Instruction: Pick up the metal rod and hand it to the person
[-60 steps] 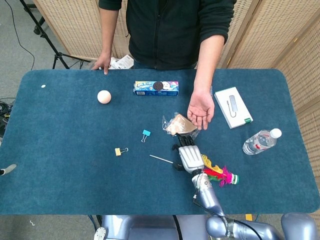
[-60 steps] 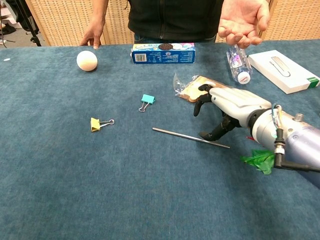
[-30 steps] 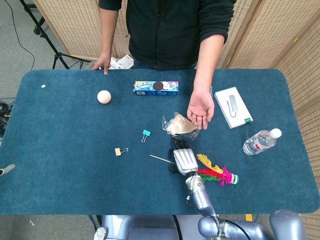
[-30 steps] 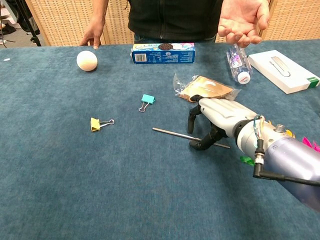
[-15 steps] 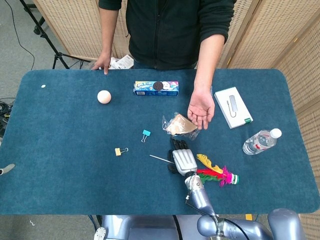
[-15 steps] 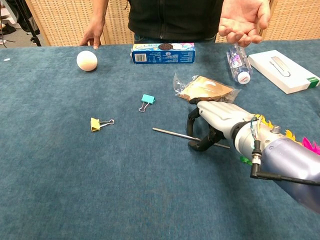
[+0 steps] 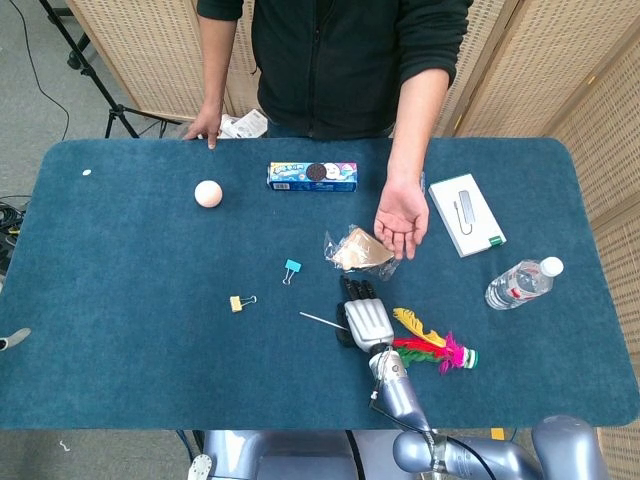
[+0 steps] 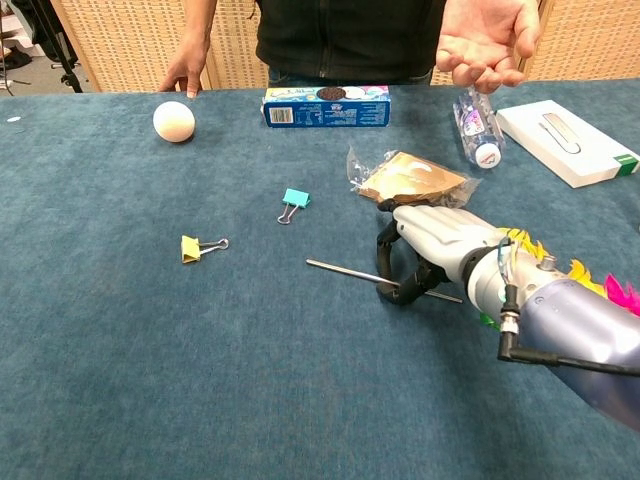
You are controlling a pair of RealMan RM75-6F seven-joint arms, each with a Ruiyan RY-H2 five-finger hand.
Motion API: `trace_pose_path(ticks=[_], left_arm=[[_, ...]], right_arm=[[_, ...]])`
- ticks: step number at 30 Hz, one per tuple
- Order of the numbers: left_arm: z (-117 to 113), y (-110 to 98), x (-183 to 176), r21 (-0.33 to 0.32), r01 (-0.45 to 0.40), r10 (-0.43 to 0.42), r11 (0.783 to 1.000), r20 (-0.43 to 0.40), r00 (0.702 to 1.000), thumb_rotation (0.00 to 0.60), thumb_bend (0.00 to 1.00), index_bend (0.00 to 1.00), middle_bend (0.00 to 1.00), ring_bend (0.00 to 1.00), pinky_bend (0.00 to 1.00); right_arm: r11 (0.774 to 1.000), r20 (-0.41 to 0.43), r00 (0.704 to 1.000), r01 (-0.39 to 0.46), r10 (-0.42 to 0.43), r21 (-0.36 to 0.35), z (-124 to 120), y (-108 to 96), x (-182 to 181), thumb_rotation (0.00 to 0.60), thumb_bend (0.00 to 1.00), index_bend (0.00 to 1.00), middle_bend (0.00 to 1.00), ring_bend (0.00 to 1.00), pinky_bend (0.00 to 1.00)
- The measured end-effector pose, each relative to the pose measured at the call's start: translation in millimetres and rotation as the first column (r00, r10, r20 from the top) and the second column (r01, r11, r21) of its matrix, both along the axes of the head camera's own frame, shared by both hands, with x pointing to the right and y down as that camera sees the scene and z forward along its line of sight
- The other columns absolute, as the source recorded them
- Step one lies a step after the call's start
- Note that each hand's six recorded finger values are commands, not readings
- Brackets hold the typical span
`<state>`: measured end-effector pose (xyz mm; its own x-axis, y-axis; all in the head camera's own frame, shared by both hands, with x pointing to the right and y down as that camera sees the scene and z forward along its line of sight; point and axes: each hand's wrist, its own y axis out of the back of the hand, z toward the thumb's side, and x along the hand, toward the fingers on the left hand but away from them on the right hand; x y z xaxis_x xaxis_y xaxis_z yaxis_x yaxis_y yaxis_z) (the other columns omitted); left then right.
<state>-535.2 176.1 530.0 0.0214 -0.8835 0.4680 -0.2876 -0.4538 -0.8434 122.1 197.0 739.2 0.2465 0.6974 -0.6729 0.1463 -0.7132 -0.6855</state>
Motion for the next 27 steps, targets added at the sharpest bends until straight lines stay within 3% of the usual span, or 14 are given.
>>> trace_pose_path(ticks=[7,12,15,21,27], left_arm=[[0,0,0,0.001,-0.001,0.001,1.000,0.000,1.000,0.600,0.14,0.00,0.00,0.00,0.00],[0,0,1,0.001,-0.003,0.003,1.000,-0.001,1.000,0.600,0.14,0.00,0.00,0.00,0.00],[0,0,1,0.001,-0.006,0.006,1.000,-0.001,1.000,0.600,0.14,0.00,0.00,0.00,0.00],[-3,0,-1,0.009,0.006,-0.006,1.000,-0.008,1.000,0.600,0.14,0.00,0.00,0.00,0.00],[-6,1,-4,0.017,0.019,-0.019,1.000,-0.016,1.000,0.600,0.14,0.00,0.00,0.00,0.00]], right_arm=[[1.000,0.014,1.000,-0.005,0.004,0.019,-6,-1,1,0.600,0.62,0.67,0.00,0.00,0.00],[0.999,0.045,0.999,-0.008,0.006,0.050,-18,-4,2,0.600,0.72,0.69,0.00,0.00,0.00],[0.997,0.068,0.998,-0.010,0.005,0.076,-29,-7,3,0.600,0.73,0.69,0.00,0.00,0.00],[0.987,0.094,0.995,0.001,-0.017,0.163,-58,-18,11,0.600,0.73,0.69,0.00,0.00,0.00],[0.961,0.094,0.995,0.014,-0.041,0.276,-97,-32,26,0.600,0.72,0.69,0.00,0.00,0.00]])
